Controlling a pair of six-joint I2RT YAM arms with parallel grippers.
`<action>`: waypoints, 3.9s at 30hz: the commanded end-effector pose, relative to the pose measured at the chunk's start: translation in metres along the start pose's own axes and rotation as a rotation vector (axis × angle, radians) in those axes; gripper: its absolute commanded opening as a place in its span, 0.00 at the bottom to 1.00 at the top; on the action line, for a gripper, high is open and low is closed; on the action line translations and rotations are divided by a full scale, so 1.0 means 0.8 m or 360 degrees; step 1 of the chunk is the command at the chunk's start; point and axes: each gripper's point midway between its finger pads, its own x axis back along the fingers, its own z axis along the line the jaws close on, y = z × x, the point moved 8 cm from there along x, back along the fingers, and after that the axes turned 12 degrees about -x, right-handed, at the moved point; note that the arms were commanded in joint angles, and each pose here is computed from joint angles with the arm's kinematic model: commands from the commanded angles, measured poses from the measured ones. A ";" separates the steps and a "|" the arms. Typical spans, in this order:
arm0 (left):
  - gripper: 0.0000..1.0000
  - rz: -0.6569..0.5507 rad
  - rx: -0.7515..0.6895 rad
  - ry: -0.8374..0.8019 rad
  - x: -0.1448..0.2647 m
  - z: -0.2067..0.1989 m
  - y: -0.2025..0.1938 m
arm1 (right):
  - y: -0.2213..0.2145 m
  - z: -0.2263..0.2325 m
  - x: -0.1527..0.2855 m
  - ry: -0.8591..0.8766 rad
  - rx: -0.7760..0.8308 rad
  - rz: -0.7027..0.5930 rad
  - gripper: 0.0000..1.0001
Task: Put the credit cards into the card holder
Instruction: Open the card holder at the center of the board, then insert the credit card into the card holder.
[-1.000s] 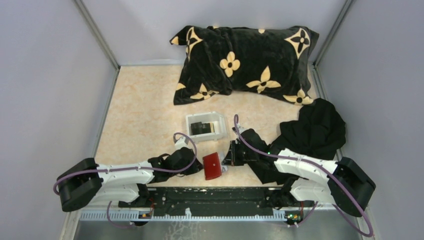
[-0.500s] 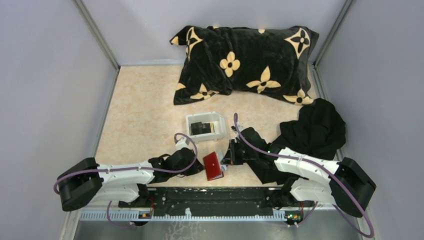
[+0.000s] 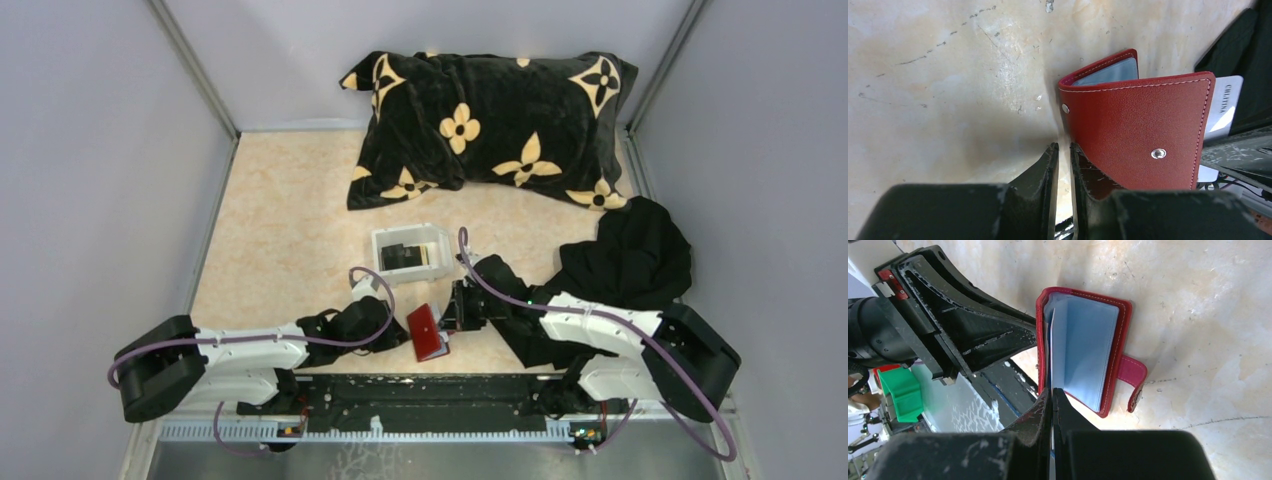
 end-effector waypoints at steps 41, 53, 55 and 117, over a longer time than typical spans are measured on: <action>0.33 0.0484 -0.0185 0.0271 -0.006 0.032 -0.049 | -0.015 0.034 -0.058 -0.0008 0.0274 0.0171 0.00; 0.42 0.0134 -0.0035 0.0483 0.093 0.017 0.017 | -0.022 0.026 -0.080 -0.0195 0.0396 0.0210 0.00; 0.41 0.0078 -0.0020 0.0457 0.103 0.012 0.026 | -0.021 0.030 -0.079 -0.0213 0.0418 0.0196 0.00; 0.26 0.0381 -0.0134 0.0761 0.019 0.026 -0.040 | 0.006 0.037 -0.032 -0.0139 0.0454 -0.0057 0.00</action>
